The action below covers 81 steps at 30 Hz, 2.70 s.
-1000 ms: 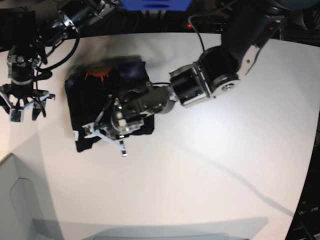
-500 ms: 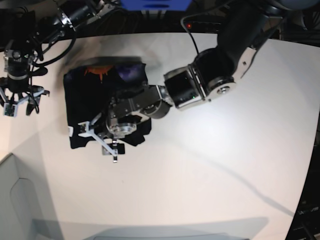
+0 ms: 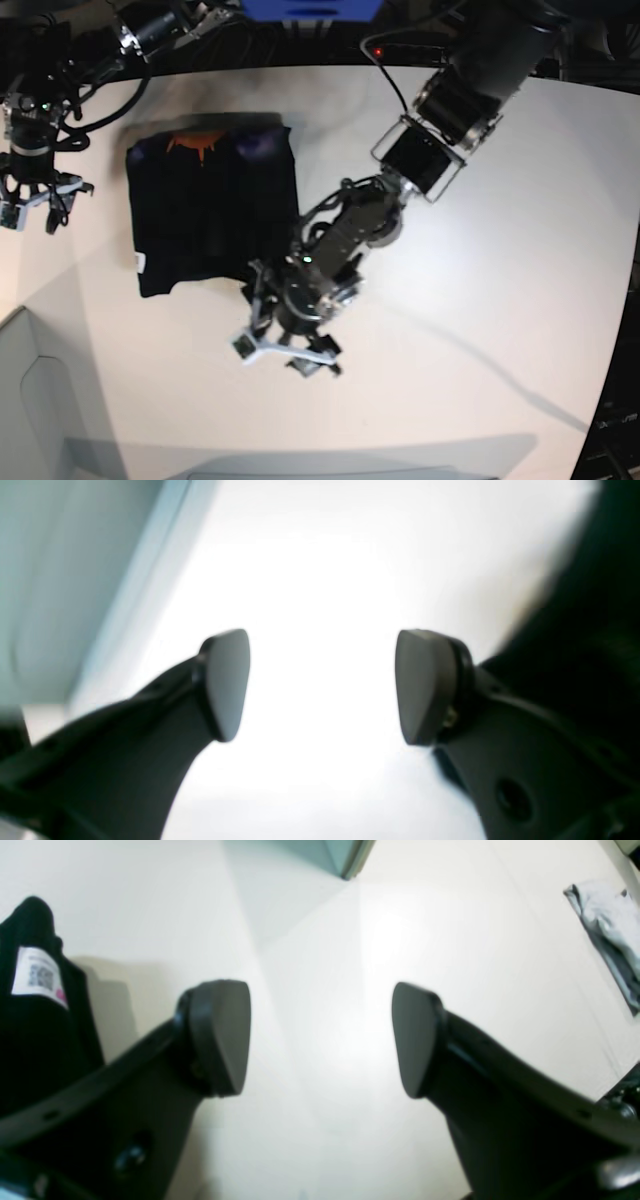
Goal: Fold the T-shirt properly
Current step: 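Lift the left gripper away from the shirt, then grasp the shirt's hem corner with the left gripper and tuck it square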
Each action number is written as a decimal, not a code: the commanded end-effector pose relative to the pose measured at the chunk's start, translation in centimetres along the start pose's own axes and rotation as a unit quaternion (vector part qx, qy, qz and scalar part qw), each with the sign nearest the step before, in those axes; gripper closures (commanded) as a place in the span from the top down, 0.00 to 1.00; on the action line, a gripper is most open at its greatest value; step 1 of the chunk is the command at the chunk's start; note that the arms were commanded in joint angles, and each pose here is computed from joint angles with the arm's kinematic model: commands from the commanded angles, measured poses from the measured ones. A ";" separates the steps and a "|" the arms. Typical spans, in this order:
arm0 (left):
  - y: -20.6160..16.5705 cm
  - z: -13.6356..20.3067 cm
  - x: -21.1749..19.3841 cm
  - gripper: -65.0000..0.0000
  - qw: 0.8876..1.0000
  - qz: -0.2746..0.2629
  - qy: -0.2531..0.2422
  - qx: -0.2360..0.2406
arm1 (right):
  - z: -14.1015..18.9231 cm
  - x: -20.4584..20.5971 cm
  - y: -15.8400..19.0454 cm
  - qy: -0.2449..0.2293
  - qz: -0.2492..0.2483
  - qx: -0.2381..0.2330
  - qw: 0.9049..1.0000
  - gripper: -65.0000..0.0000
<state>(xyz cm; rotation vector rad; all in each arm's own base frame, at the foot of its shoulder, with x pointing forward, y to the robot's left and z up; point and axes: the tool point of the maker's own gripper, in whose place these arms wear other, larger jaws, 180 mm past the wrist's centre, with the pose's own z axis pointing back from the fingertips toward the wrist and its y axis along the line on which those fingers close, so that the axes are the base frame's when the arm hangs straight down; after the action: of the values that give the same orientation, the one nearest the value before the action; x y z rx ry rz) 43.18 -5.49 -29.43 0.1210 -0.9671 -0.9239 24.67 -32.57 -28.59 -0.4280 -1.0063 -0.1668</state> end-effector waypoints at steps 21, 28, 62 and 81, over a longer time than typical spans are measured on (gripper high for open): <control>10.1 8.5 -19.2 0.67 0.872 0.487 0.007 0.053 | 1.7 -3.4 9.2 0.005 -0.006 0.174 0.985 0.57; 11.7 9.3 -20.4 0.67 0.858 0.508 0.002 0.074 | 2.3 -4.3 9.5 0.012 -0.021 0.187 0.982 0.10; -1.7 0.2 -4.2 0.77 0.862 0.499 -0.038 -0.078 | 4.6 -5.3 13.9 0.004 -0.002 0.256 0.967 0.00; -4.5 -1.9 -3.8 0.00 0.877 0.470 -0.020 -0.099 | 3.9 -7.9 15.0 0.039 -0.019 0.271 0.962 0.00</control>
<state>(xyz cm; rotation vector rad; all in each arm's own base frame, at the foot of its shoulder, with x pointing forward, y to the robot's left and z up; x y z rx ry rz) 39.73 -5.58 -37.09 -0.4950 -0.7637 -0.1065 21.77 -17.62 -38.49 0.0993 -0.8959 0.0640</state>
